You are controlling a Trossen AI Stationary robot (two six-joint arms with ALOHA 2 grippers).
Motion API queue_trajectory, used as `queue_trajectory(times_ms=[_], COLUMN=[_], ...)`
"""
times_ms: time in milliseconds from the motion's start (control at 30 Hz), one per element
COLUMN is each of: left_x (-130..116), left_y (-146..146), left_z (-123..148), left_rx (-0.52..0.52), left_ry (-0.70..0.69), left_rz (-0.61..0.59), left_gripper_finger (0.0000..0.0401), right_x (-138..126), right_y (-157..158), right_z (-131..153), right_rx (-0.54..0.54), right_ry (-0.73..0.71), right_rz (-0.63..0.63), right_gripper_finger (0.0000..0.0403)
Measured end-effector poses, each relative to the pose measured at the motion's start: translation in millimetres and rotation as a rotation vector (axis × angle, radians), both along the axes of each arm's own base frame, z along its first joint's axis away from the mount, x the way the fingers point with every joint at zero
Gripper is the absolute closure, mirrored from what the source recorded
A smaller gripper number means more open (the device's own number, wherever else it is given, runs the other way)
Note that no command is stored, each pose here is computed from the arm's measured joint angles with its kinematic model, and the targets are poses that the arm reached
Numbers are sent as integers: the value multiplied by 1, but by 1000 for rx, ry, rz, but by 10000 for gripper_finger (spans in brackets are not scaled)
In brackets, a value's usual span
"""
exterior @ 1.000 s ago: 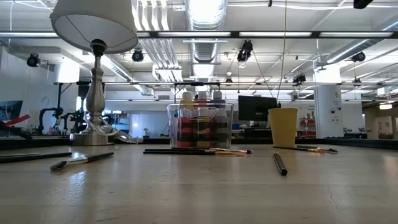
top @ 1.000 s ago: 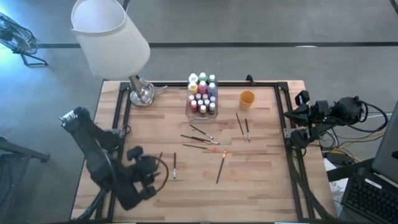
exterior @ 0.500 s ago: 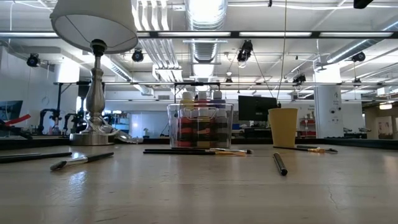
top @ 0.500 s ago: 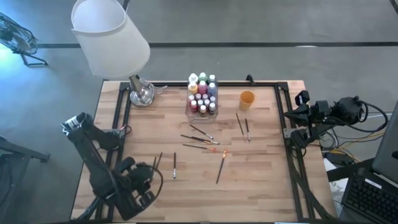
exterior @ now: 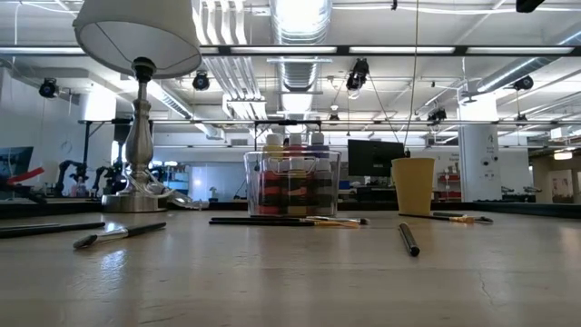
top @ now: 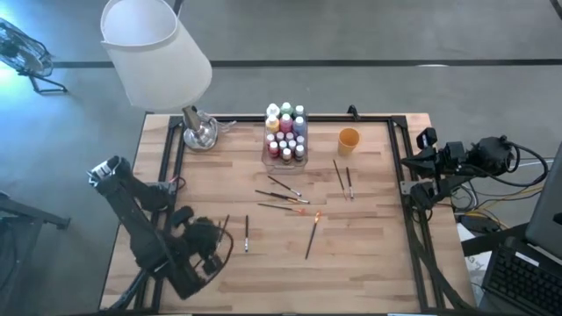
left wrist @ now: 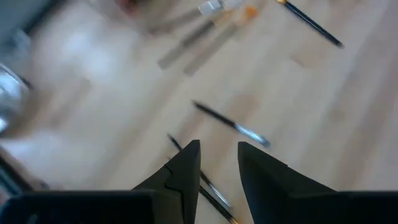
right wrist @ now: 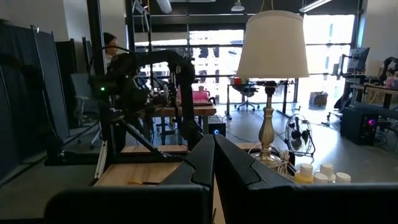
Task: Pick & Place Paint Supplies
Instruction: Put the silver paint brush into the cup
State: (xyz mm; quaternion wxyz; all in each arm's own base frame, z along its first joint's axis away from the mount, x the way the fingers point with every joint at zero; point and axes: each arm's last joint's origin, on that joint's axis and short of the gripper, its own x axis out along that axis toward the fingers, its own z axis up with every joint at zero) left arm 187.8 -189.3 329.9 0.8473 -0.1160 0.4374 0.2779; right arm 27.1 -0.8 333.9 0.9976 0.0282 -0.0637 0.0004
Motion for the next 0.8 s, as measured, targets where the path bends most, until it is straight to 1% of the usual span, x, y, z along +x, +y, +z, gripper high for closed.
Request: queue_trajectory(times_ms=[167,267,333,433,500,567,667,733,800], left_x=[18,31,39,43,38,28,10,-3,-17], left_y=[29,48,61,79,89,99,111,118,125], left_z=[4,3,2,0,-1,-4,-16,-27,-42], left_rx=[145,195,225,283,321,326,286,262,251], left_ry=[-10,-28,-70,-166,-249,-332,-455,-532,-574], left_rz=[-77,-158,-230,-324,-369,-389,-426,-425,-419], left_gripper_finger=[288,289,291,304,316,328,339,343,345], right_x=[0,0,0,0,2,4,8,11,13], right_y=[0,0,0,0,1,2,4,5,6], right_z=[0,0,0,-1,-3,-7,-13,-18,-21], right_rx=[0,4,31,8,-3,-3,-33,-63,-75], right_ry=[-1,0,0,1,11,23,44,60,72], right_rz=[0,2,5,2,2,4,0,-2,-3], right_gripper_finger=[394,394,394,394,394,394,394,394,394])
